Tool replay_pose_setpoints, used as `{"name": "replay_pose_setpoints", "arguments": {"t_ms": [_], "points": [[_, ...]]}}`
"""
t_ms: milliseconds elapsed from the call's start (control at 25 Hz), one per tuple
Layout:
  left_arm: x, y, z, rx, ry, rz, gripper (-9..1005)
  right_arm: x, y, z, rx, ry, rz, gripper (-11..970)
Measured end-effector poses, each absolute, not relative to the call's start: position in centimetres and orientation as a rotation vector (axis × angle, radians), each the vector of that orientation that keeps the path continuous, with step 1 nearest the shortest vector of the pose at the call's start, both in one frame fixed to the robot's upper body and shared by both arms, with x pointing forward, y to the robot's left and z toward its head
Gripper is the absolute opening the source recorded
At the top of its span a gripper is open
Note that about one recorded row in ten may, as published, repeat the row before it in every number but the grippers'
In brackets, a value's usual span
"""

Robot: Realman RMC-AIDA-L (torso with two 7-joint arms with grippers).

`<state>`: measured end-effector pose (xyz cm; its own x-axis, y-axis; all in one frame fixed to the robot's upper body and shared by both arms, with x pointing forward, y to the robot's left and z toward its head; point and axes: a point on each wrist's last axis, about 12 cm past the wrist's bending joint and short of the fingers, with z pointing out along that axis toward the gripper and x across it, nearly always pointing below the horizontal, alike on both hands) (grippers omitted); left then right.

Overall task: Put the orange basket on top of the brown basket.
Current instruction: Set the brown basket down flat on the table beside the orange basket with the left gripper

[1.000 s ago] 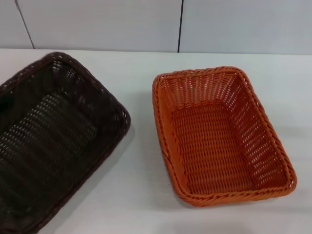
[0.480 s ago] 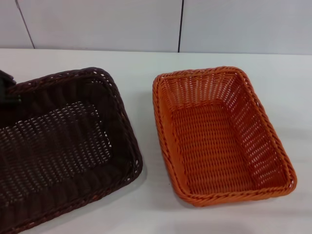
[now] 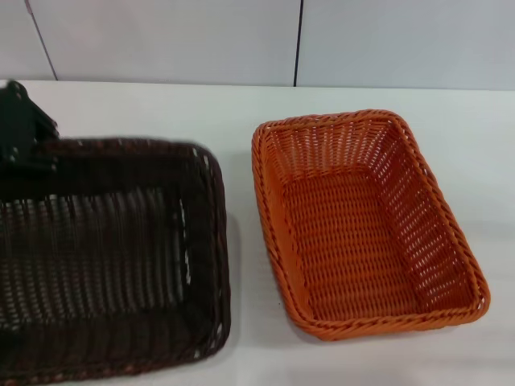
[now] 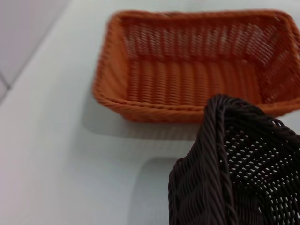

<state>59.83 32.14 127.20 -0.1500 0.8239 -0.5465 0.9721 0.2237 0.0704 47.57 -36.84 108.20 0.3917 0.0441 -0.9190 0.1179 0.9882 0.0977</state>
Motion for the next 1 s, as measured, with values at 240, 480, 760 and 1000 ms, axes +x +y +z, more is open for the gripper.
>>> {"name": "replay_pose_setpoints", "arguments": {"t_ms": [240, 480, 760, 1000], "points": [[60.9, 30.2, 126.2, 1.754, 1.971, -0.446, 237, 46.1, -37.3, 108.3, 0.165, 1.161, -0.065, 794], [61.8, 27.6, 125.0, 1.788, 1.897, -0.454, 248, 45.1, -37.7, 108.4, 0.174, 1.157, -0.078, 794], [62.8, 24.1, 122.2, 1.805, 1.861, -0.484, 261, 44.3, -38.0, 108.3, 0.177, 1.151, -0.091, 793], [63.0, 22.3, 121.4, 1.798, 1.833, -0.493, 272, 44.4, -37.9, 108.3, 0.173, 1.152, -0.088, 793]]}}
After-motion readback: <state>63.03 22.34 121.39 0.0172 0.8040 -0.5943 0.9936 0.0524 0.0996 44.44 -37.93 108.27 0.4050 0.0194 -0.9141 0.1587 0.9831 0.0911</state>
